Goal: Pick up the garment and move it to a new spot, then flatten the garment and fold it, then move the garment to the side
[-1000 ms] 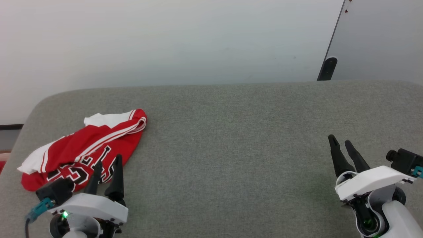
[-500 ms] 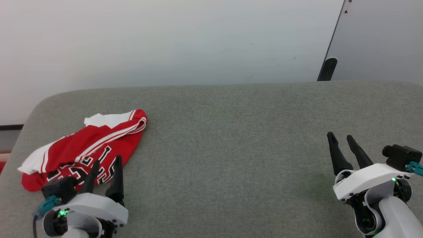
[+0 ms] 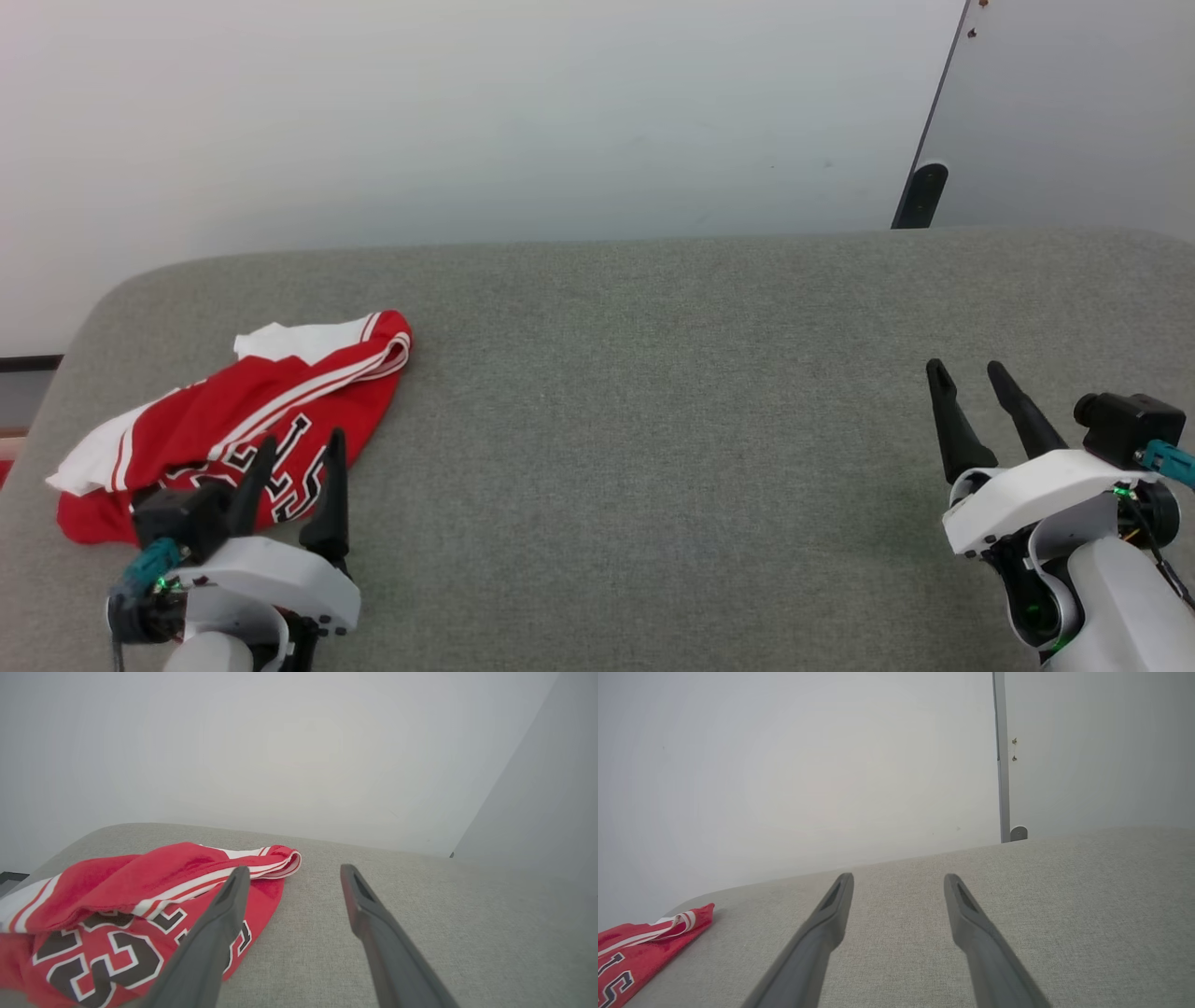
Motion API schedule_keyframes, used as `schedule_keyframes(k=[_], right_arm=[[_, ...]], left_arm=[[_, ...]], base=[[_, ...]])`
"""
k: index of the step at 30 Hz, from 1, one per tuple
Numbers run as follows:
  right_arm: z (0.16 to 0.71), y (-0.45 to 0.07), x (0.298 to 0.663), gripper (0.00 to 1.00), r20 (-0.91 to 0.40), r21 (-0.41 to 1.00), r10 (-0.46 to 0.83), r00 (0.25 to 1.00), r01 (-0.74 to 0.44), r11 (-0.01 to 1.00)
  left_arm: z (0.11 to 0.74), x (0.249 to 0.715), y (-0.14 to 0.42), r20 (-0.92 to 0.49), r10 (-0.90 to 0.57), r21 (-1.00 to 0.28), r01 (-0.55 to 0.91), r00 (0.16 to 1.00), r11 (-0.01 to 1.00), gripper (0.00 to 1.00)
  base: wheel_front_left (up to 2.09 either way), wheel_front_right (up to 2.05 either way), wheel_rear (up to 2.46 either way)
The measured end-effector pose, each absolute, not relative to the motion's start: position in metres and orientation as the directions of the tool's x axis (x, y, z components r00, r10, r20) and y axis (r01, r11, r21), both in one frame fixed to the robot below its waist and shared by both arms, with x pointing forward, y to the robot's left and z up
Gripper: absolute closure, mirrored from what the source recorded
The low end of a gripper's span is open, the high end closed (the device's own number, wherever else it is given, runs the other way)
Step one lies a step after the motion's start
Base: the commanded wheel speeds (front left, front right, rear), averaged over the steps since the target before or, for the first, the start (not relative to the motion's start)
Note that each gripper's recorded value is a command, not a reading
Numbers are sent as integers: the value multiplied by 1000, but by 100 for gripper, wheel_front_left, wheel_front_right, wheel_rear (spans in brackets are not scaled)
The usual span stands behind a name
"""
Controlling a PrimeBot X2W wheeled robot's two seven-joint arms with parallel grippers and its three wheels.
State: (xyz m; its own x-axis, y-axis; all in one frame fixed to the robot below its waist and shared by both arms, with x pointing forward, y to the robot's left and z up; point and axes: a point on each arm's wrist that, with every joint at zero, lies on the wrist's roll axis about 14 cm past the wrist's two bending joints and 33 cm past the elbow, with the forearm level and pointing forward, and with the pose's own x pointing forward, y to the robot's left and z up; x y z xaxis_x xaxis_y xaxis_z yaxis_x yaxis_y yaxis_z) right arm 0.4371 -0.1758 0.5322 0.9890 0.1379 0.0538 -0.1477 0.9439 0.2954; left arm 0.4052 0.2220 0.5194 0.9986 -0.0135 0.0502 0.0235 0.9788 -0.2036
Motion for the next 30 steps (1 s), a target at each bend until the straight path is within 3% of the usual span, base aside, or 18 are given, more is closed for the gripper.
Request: schedule_keyframes(k=[10,30], right_arm=[[536,-182,437,0,72,231,129,989,-142,963],[530,-193,431,0,74,149,104,992,-115,982]], left_arm=[[520,409,218,55,-45,-114,51,997,992,0],[517,417,217,51,-64,-52,67,997,996,0]], base=[[0,0,0],[0,0,0]])
